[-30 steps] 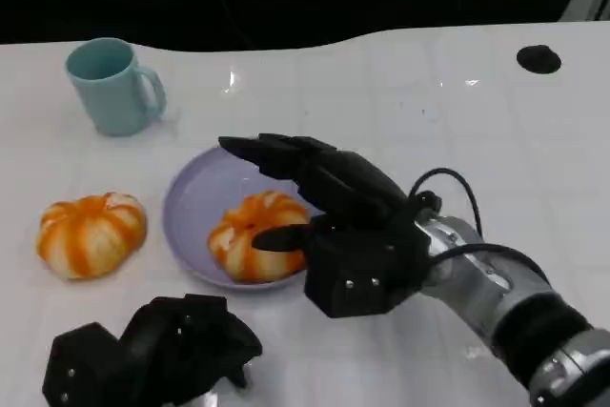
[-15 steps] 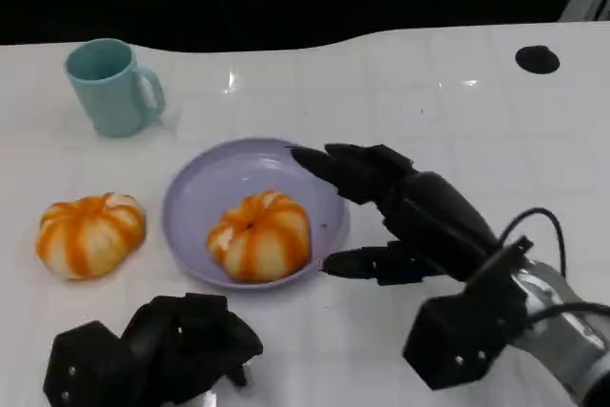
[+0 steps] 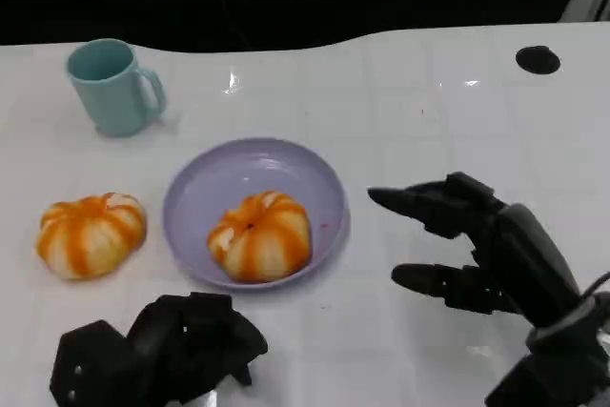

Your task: Grasp the bread from the table and place it into the plate.

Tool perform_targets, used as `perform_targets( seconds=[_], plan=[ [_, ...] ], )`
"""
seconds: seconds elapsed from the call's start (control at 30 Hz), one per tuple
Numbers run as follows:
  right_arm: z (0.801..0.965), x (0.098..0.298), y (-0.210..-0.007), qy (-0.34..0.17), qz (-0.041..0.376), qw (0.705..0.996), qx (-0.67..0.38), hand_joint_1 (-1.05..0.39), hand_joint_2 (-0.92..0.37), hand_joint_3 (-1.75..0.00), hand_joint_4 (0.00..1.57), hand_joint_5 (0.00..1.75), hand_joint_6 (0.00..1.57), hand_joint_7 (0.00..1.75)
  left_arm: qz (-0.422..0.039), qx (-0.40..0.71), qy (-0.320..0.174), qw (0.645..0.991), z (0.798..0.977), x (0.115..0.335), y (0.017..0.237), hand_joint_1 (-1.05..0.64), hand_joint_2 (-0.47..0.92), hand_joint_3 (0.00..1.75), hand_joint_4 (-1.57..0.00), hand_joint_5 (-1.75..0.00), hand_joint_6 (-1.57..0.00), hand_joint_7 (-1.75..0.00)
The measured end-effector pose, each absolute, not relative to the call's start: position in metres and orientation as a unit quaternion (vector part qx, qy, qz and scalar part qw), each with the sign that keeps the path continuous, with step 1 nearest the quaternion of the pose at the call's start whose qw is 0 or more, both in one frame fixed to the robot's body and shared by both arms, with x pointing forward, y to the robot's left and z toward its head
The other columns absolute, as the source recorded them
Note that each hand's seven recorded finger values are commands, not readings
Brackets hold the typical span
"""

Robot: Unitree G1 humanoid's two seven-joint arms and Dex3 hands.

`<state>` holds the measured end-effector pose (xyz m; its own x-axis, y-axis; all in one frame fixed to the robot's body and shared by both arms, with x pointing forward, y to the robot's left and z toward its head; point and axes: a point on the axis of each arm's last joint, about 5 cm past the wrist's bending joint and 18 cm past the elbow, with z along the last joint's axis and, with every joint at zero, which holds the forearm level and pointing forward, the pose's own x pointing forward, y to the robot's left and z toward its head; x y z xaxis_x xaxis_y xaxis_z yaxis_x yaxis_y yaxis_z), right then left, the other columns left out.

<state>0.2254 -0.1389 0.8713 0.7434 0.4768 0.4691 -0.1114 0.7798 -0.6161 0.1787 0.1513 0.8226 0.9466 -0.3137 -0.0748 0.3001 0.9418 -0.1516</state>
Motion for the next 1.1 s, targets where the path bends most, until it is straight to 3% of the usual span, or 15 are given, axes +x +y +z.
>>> perform_targets(
  seconds=[0.03,0.1,0.2,0.43,0.67,0.83,1.1],
  plan=[
    [0.870,0.223,-0.142,-0.317,0.157,0.891,-0.284,-0.23,-0.65,-0.61,0.72,1.23,0.89,0.56,-0.156,-0.069,0.050,0.984,0.823,0.179,0.151,-1.04,0.82,0.00,-0.90,-1.50,-1.33,-0.72],
    [0.867,0.218,-0.147,-0.319,0.142,0.895,-0.278,-0.22,-0.51,-0.93,0.78,1.38,0.89,0.78,-0.156,-0.070,0.050,0.984,0.823,0.179,0.151,-1.05,0.82,0.00,-0.90,-1.50,-1.34,-0.71],
    [0.862,0.212,-0.155,-0.313,0.126,0.899,-0.280,-0.24,-0.46,-1.10,0.82,1.51,0.88,0.97,-0.155,-0.070,0.052,0.984,0.823,0.179,0.151,-1.05,0.82,0.00,-0.91,-1.50,-1.34,-0.71],
    [0.852,0.194,-0.167,-0.289,0.117,0.905,-0.289,-0.28,-0.48,-1.09,0.77,1.74,0.78,1.22,-0.156,-0.071,0.052,0.984,0.824,0.179,0.150,-1.05,0.82,0.00,-0.90,-1.50,-1.34,-0.70],
    [0.844,0.182,-0.172,-0.256,0.107,0.913,-0.299,-0.34,-0.54,-1.05,0.79,1.75,0.72,1.33,-0.156,-0.071,0.053,0.984,0.824,0.178,0.151,-1.05,0.83,0.01,-0.89,-1.51,-1.35,-0.70],
    [0.840,0.180,-0.170,-0.237,0.103,0.915,-0.311,-0.36,-0.56,-1.04,0.82,1.75,0.65,1.58,-0.155,-0.069,0.053,0.984,0.824,0.178,0.152,-1.05,0.82,0.00,-0.89,-1.52,-1.35,-0.69],
    [0.835,0.179,-0.169,-0.217,0.101,0.917,-0.318,-0.38,-0.55,-1.06,0.82,1.75,0.61,1.64,-0.155,-0.068,0.054,0.984,0.824,0.178,0.152,-1.05,0.83,0.01,-0.88,-1.51,-1.34,-0.69]
  ],
)
